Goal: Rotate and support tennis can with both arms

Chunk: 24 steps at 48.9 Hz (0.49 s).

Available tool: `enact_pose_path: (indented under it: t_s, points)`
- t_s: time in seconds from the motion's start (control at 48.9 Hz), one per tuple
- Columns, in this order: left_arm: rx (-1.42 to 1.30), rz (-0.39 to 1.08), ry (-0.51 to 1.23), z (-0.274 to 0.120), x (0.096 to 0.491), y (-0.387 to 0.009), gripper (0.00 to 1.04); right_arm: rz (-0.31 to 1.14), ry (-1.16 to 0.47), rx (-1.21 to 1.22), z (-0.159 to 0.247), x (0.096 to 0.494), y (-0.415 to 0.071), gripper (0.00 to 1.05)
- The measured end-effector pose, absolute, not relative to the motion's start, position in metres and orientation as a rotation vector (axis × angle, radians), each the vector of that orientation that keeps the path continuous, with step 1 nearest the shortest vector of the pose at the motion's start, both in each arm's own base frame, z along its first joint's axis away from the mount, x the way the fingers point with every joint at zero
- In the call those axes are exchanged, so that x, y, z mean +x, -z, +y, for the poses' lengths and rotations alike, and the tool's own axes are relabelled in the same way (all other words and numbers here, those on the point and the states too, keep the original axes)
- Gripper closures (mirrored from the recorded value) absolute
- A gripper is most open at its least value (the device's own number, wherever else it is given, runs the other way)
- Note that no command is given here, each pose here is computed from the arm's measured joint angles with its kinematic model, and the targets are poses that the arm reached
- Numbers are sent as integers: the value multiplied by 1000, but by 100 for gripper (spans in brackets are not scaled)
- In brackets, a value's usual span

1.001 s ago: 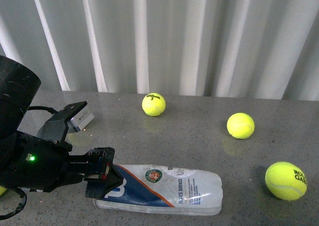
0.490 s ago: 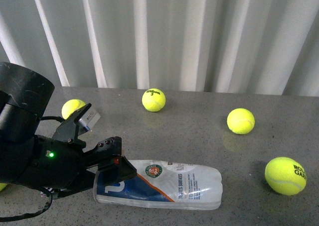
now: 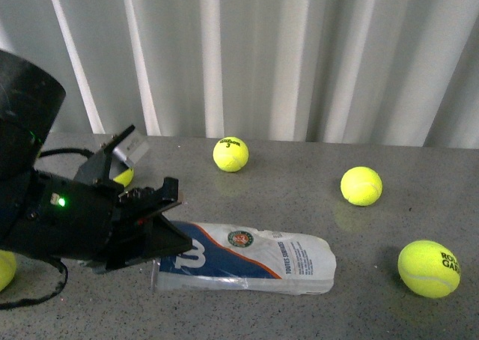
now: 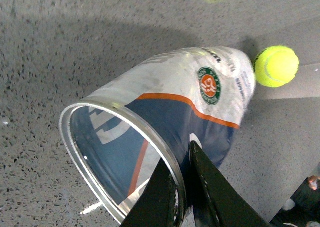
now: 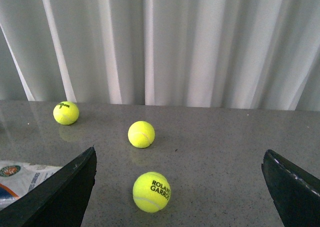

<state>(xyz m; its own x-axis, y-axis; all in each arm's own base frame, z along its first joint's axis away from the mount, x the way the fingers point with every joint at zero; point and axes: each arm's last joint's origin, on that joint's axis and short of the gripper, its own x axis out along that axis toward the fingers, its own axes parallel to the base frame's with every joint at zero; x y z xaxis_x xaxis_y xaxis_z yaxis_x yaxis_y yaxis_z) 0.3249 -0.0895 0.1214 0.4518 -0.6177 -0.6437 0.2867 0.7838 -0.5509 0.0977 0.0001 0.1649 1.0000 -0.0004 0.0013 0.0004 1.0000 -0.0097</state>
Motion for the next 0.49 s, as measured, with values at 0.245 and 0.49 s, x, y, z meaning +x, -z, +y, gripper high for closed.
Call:
enact_pose_path:
  t_s: [0.245, 0.49]
  points:
    - [-88, 845, 709, -112, 314, -222, 101, -1, 0, -10, 0, 98, -165, 7]
    - [564, 676, 926, -159, 289, -328, 101, -1, 0, -10, 0, 98, -165, 7]
